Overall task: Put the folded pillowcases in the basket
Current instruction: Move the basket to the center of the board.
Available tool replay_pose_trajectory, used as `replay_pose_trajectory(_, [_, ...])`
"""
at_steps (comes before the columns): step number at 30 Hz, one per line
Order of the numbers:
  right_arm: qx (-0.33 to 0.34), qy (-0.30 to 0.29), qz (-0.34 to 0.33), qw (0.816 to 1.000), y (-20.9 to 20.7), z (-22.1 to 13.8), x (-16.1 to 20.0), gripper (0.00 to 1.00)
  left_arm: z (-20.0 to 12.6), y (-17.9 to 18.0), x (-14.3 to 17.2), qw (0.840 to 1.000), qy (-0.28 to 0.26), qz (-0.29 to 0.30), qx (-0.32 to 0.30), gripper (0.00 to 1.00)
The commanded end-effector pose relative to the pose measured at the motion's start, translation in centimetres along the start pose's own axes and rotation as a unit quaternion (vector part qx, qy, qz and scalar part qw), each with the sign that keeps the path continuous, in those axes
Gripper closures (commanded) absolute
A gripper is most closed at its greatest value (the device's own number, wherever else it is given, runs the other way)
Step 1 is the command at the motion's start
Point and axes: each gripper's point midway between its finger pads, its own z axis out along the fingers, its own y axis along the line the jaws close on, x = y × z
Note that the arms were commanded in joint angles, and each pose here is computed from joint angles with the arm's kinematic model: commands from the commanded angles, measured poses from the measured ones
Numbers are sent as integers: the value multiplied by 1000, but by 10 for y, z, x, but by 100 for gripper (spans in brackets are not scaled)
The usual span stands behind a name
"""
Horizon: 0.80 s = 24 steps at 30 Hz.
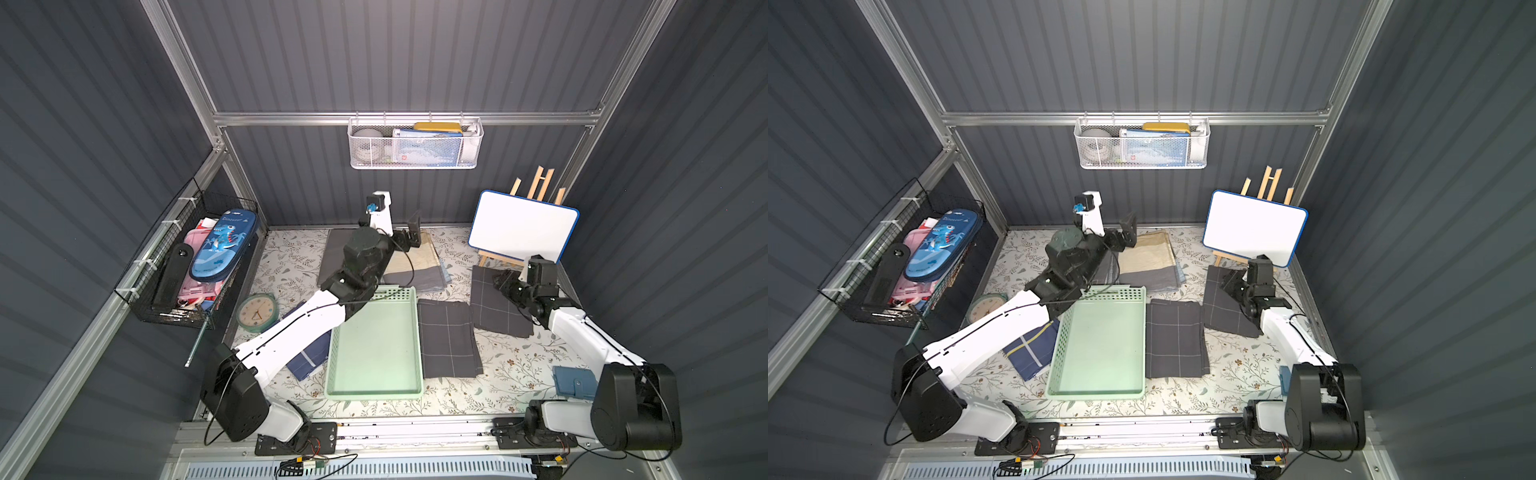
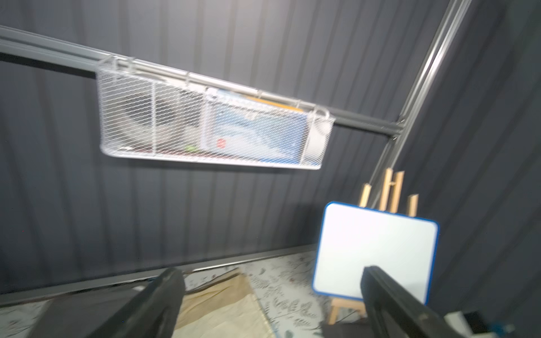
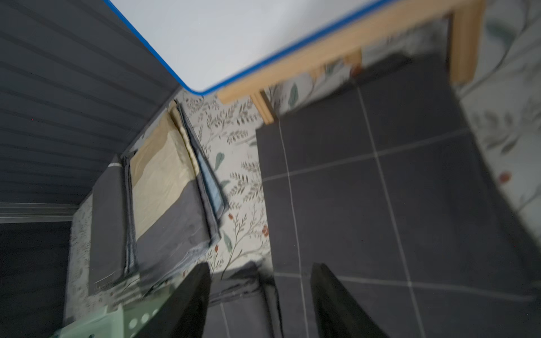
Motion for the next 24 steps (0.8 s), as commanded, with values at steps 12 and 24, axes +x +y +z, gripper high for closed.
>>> replay_pose_trajectory(12, [-138,248,-109,953,89,-95,193,46,-46,-28,57,965,117,-208,110,100])
replay_pose_trajectory(24, [-34,298,-227,926,91,-89,257,35,-73,2,69,950,151,-271,34,62])
